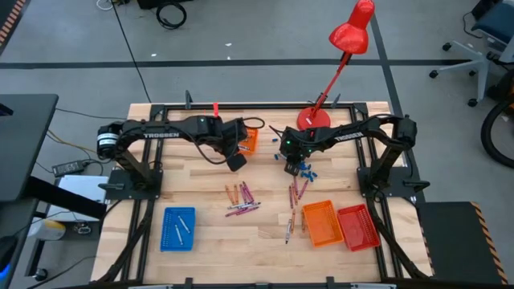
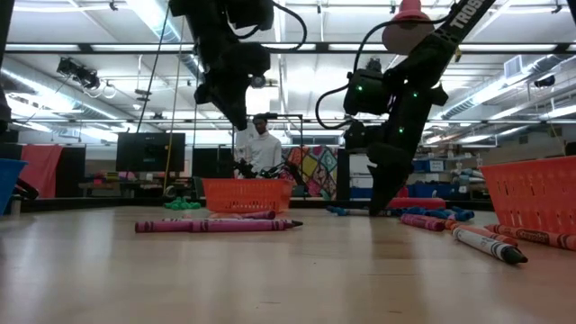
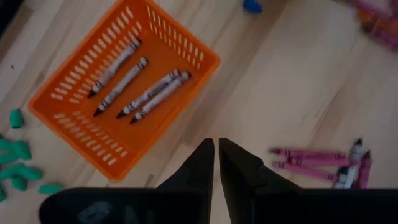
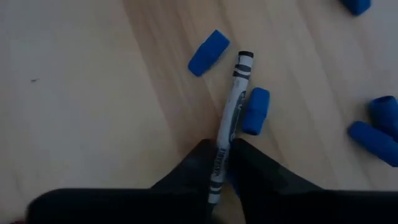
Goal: Sort crayons
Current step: Put the black crayon into the top orange bin
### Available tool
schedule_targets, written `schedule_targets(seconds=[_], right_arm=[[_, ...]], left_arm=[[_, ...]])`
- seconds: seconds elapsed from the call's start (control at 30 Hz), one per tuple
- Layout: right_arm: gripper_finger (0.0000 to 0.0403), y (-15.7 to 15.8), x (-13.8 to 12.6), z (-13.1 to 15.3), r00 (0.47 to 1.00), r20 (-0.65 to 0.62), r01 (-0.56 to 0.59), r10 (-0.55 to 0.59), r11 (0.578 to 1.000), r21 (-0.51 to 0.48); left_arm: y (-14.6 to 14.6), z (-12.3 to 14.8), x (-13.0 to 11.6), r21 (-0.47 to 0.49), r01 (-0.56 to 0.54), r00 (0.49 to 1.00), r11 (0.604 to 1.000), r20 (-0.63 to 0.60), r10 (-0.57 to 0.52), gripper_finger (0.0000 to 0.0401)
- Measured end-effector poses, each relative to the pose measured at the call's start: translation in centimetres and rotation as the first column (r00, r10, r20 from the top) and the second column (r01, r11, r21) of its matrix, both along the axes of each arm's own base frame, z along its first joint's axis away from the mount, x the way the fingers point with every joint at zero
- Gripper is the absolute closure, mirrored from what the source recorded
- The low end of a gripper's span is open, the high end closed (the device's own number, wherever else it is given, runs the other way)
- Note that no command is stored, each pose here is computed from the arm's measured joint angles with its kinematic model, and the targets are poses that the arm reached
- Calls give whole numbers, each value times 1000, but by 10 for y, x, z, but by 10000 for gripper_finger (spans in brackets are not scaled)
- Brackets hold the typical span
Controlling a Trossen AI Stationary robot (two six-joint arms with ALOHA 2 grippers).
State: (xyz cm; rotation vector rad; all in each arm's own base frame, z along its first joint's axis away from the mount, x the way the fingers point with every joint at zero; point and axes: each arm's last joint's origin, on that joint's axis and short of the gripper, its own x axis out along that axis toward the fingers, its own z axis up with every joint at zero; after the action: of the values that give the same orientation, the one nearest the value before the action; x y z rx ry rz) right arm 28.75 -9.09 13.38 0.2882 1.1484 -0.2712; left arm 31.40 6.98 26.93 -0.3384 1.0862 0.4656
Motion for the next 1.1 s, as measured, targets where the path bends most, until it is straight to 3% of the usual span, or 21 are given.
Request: schedule_targets(seconds=[0.2, 0.43, 0.7, 0.77, 0.87, 1.1], right_arm=[[384, 3, -1, 1, 1000, 14, -29, 28, 997, 68], [382, 6, -6, 18, 998, 29, -50, 47, 993, 107], [399, 4, -16, 50, 991, 130, -46, 27, 988, 145], [389, 13, -16, 52, 984, 138, -130, 109, 979, 155], [355, 32, -12, 51, 963, 114, -254, 243, 962, 95], [272, 56, 7, 34, 937, 71, -337, 342, 939, -69]], left_arm=[[-2, 16, 5, 6, 1, 999, 1000, 44, -1, 365], [-4, 21, 10, 37, 47, 995, 998, 84, -50, 365], [-4, 24, 21, 110, 125, 978, 986, 155, -141, 365], [-3, 25, 23, 117, 121, 974, 986, 176, -141, 365], [-3, 26, 24, 121, 118, 971, 986, 194, -140, 365], [-3, 27, 25, 119, 105, 968, 987, 214, -129, 365]])
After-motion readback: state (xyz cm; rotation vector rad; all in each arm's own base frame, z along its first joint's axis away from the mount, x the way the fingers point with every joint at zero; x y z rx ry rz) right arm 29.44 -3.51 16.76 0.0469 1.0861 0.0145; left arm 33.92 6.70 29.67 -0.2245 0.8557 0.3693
